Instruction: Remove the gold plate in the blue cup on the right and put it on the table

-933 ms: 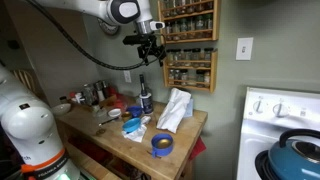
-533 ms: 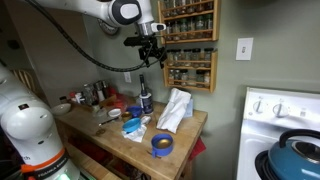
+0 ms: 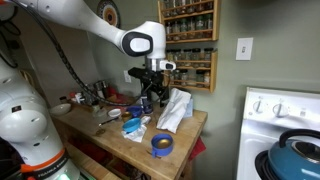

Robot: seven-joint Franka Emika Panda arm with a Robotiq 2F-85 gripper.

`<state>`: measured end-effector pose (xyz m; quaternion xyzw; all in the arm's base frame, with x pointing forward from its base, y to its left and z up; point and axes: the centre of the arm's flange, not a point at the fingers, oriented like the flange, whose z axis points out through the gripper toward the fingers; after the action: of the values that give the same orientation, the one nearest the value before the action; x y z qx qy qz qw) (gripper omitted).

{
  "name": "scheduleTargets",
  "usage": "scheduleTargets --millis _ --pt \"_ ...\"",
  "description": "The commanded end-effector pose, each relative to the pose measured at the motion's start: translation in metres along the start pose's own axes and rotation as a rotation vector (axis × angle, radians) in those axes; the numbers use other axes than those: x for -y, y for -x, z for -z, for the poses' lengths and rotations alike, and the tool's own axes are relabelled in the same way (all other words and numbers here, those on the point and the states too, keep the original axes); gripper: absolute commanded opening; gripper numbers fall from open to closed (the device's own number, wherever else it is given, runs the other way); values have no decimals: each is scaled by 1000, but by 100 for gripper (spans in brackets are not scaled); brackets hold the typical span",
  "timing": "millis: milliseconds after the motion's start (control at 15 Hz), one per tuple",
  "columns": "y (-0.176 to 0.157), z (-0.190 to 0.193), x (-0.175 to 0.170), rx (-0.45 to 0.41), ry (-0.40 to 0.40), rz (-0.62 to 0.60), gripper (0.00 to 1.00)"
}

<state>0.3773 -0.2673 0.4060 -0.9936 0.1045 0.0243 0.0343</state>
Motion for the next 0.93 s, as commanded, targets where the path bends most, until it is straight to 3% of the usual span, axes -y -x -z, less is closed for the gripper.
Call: scheduleTargets --millis 0,200,267,533,600,867 --pt "31 -73 -10 74 -43 -129 100" --pt "35 -94 -12 60 -70 -300 100" --pt "33 -84 -13 89 -45 -209 100" --pt "33 -90 -13 80 -56 -271 100" --pt "29 -93 -14 30 -44 -304 100" --pt "15 -118 -23 -23 -11 -339 100"
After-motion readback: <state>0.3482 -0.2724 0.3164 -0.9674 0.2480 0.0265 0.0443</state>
